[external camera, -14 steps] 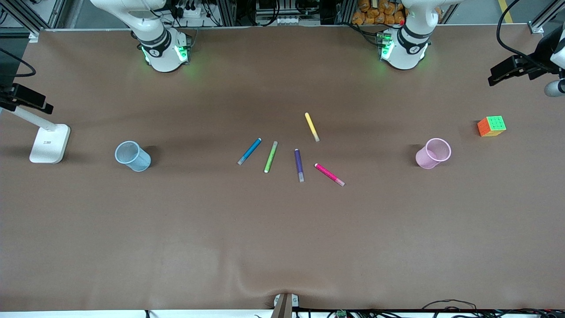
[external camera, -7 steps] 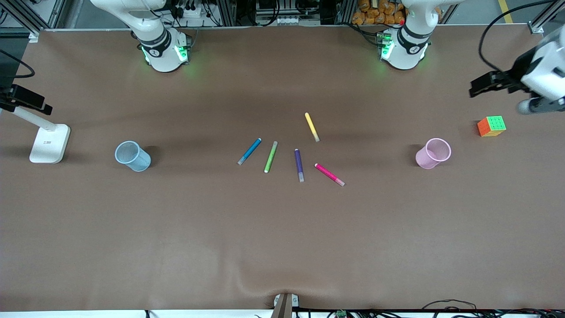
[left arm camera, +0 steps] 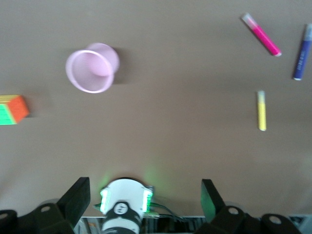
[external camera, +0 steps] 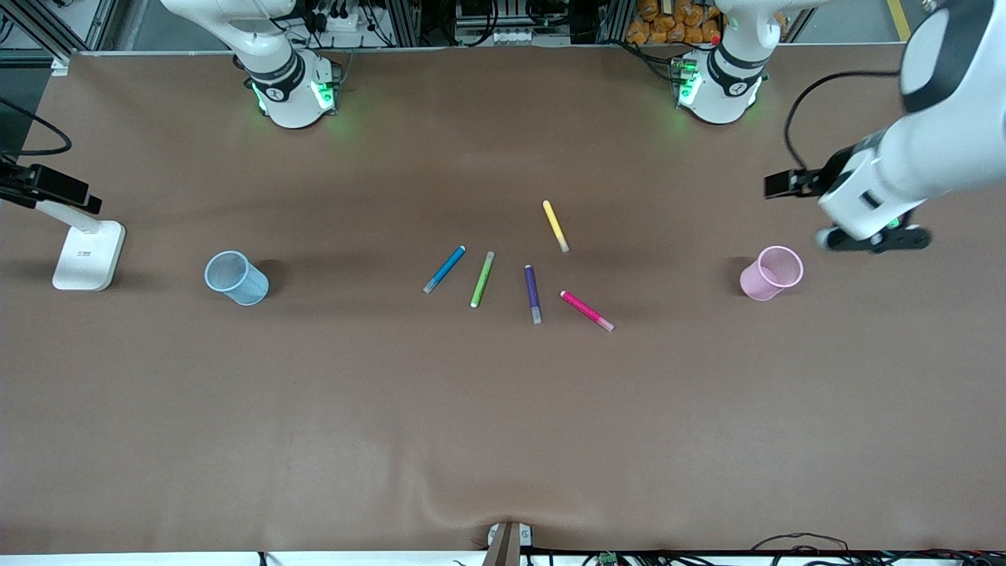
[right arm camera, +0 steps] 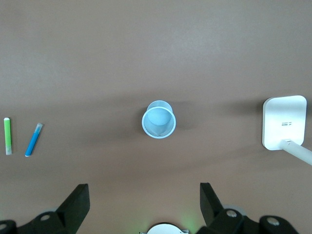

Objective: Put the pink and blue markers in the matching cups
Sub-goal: 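Move the left gripper past the pink cup toward the pink marker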

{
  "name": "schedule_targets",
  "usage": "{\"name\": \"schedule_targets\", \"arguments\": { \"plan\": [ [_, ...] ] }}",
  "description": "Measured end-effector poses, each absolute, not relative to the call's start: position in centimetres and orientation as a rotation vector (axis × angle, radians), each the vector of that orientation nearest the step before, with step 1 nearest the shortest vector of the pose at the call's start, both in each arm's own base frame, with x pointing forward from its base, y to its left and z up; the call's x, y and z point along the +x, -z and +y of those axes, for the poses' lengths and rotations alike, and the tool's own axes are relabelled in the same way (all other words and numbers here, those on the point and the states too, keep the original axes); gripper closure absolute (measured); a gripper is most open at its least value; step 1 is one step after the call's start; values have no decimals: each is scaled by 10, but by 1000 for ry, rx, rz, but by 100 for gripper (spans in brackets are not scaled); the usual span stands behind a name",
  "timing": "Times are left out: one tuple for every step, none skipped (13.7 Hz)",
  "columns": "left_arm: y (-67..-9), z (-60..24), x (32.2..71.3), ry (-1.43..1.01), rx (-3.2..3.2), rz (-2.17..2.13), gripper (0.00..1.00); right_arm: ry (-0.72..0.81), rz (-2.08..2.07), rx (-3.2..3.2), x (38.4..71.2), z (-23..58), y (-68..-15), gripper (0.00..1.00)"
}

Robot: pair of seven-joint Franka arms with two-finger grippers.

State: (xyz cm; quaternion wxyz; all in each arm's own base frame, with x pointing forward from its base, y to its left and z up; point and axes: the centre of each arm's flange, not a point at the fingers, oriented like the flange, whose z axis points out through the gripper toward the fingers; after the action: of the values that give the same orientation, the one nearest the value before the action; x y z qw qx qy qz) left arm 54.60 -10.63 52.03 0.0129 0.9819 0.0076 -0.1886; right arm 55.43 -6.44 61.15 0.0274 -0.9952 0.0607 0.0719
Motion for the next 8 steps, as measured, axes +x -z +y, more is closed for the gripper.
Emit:
{"name": "schedule_targets", "arguments": {
  "plan": [
    [-509,-109,549,624,3031,64,0,-248,187,-3072,559,-64,-602,0],
    [-500,-111,552,655,3008,99,0,-272,187,-3071,564,-64,-592,0],
    [-492,-113,554,682,2992,123,0,-285,188,-3071,567,-64,-586,0],
    [-484,-116,555,707,2982,140,0,-290,188,-3070,569,-64,-583,0],
    [-477,-122,556,732,2976,156,0,-289,189,-3071,569,-64,-583,0],
    [-469,-130,556,758,2974,173,0,-285,189,-3071,569,-65,-584,0],
    [-462,-138,556,779,2973,192,0,-284,192,-3073,569,-65,-585,0],
    [-455,-148,557,794,2971,219,0,-284,195,-3074,569,-67,-584,0]
  ]
}}
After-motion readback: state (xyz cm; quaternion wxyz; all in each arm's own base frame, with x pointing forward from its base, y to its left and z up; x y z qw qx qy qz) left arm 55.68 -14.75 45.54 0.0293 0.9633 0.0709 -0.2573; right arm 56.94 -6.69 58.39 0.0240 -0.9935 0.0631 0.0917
